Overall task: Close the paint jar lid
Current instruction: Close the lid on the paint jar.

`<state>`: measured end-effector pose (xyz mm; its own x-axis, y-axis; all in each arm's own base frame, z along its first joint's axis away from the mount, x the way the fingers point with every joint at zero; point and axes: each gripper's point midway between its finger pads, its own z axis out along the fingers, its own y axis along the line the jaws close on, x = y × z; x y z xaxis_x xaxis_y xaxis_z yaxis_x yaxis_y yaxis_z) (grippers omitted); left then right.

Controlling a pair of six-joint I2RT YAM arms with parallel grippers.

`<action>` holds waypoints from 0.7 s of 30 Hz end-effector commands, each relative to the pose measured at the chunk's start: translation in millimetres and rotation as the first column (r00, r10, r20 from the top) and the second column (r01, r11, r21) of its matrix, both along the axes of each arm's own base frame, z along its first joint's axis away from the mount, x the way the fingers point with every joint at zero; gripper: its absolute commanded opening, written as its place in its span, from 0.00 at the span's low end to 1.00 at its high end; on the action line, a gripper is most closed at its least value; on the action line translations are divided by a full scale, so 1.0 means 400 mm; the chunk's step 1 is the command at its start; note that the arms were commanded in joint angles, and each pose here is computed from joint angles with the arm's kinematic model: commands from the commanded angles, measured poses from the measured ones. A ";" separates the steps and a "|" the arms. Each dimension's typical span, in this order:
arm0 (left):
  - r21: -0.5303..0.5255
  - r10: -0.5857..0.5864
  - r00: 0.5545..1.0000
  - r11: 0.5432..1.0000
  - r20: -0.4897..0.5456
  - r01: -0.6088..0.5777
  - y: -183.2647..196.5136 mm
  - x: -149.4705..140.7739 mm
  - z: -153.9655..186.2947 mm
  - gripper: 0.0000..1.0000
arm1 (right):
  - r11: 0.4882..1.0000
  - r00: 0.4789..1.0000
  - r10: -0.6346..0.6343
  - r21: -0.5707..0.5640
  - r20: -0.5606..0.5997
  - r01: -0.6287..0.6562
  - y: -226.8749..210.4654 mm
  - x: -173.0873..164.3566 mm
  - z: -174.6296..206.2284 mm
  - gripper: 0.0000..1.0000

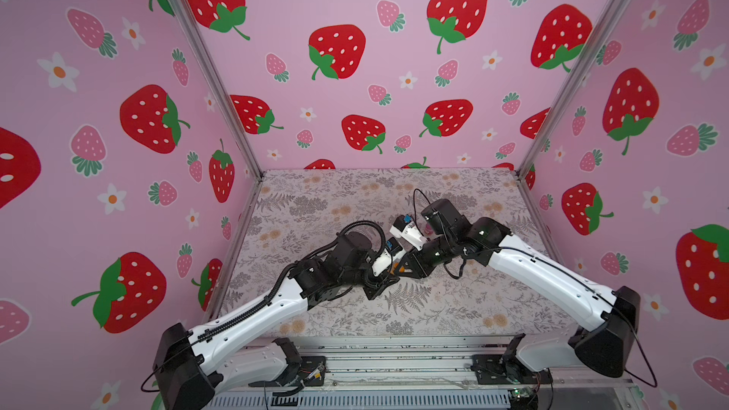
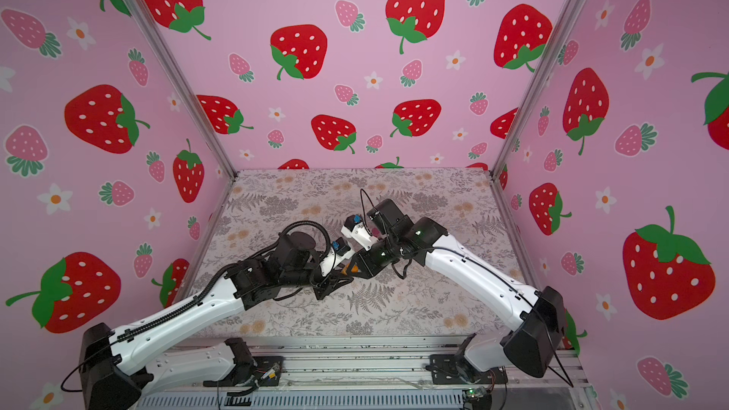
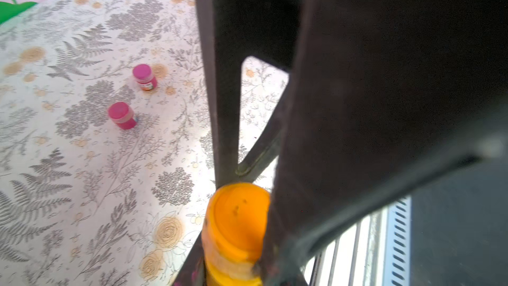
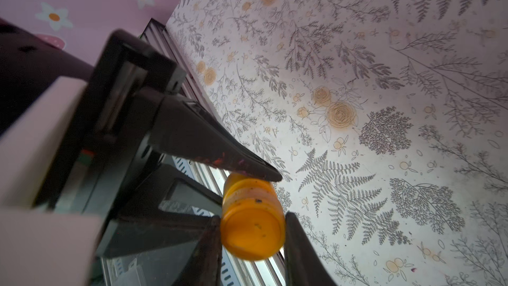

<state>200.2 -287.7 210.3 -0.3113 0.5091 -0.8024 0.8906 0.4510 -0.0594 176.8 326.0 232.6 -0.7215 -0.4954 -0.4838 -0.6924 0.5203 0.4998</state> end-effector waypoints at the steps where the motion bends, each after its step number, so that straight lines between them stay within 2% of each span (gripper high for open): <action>1: -0.409 0.215 0.881 0.912 0.421 -0.027 -0.069 0.137 0.373 0.00 | 0.992 0.967 0.105 0.090 -0.233 -0.086 0.118 -0.150 -0.015 0.27; 7: -0.418 0.210 0.876 0.909 0.435 -0.010 -0.075 0.128 0.369 0.00 | 0.998 0.949 0.050 0.061 -0.311 -0.033 0.144 -0.147 -0.031 0.27; 13: -0.415 0.160 0.893 0.909 0.421 0.033 -0.076 0.097 0.358 0.00 | 0.998 0.959 0.051 0.045 -0.278 -0.040 0.127 -0.137 -0.021 0.28; 21: -0.395 0.100 0.924 0.917 0.368 0.058 -0.062 0.054 0.304 0.00 | 0.998 0.970 -0.043 0.035 -0.240 0.052 0.054 -0.080 0.022 0.28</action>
